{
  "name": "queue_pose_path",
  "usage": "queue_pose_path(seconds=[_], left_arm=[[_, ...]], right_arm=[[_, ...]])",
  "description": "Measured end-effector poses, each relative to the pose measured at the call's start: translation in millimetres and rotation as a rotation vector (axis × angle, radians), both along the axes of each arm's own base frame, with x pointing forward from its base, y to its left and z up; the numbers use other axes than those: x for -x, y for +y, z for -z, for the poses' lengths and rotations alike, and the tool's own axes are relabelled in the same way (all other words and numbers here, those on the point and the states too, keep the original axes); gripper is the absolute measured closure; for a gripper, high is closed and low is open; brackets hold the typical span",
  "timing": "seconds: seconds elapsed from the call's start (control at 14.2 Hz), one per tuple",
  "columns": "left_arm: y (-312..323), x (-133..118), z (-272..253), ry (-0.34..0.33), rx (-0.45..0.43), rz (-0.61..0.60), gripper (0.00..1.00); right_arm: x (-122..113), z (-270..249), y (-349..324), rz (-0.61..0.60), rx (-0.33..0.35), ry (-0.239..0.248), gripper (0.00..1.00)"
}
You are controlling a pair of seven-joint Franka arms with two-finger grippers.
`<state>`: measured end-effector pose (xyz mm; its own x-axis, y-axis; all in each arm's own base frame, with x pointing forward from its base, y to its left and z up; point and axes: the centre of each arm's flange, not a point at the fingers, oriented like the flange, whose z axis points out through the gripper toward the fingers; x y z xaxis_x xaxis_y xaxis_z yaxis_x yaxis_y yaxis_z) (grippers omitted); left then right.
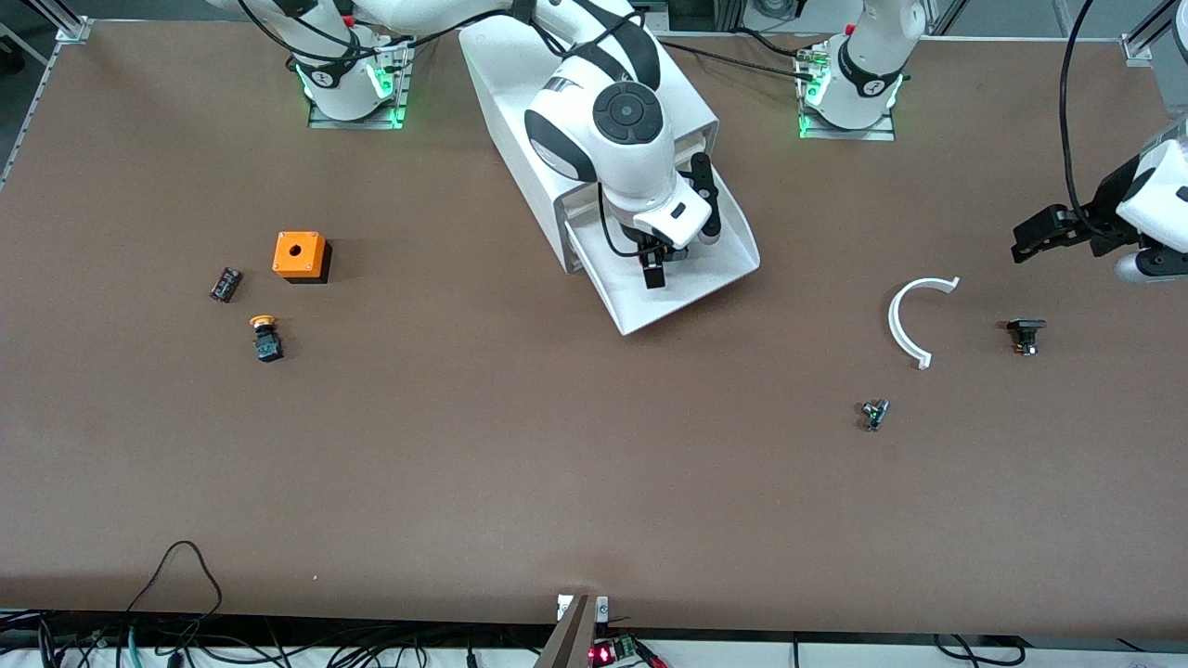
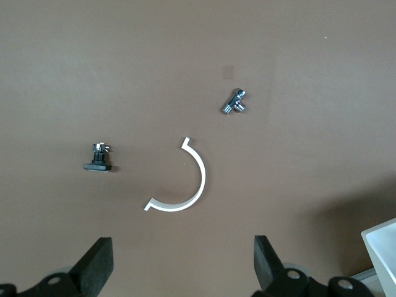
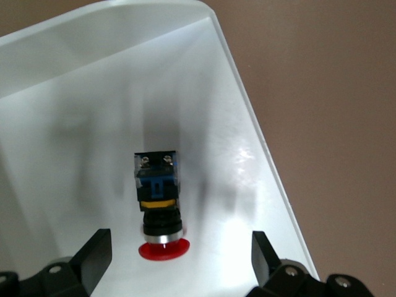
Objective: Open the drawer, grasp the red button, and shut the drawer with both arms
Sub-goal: 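Grasp the red button in the drawer while the left gripper withdraws, then lift the red button out and carry it beside the orange box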
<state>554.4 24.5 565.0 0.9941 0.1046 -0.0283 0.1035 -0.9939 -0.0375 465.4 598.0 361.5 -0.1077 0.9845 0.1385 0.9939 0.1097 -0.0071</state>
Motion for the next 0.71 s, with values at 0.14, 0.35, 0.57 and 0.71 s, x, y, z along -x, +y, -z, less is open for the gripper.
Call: queue_pose_path(seconds=[0.14, 0.35, 0.57, 0.71], left_arm=[[-1, 0, 0, 0.0, 0.0, -0.004, 0.0], [-2, 0, -1, -0.002, 0.0, -0.004, 0.0], [-10, 0, -1, -0.002, 0.0, 0.011, 0.0], [-16, -1, -1, -0.003, 0.0, 0.022, 0.0]], right_arm=[[7, 9, 6, -0.011, 0.022, -0.01, 0.0], [15, 24, 13, -0.025, 0.043, -0.01, 0.0], [16, 38, 15, -0.027, 0.048, -0.004, 0.03], [21, 44, 19, -0.035, 0.052, -0.002, 0.18]])
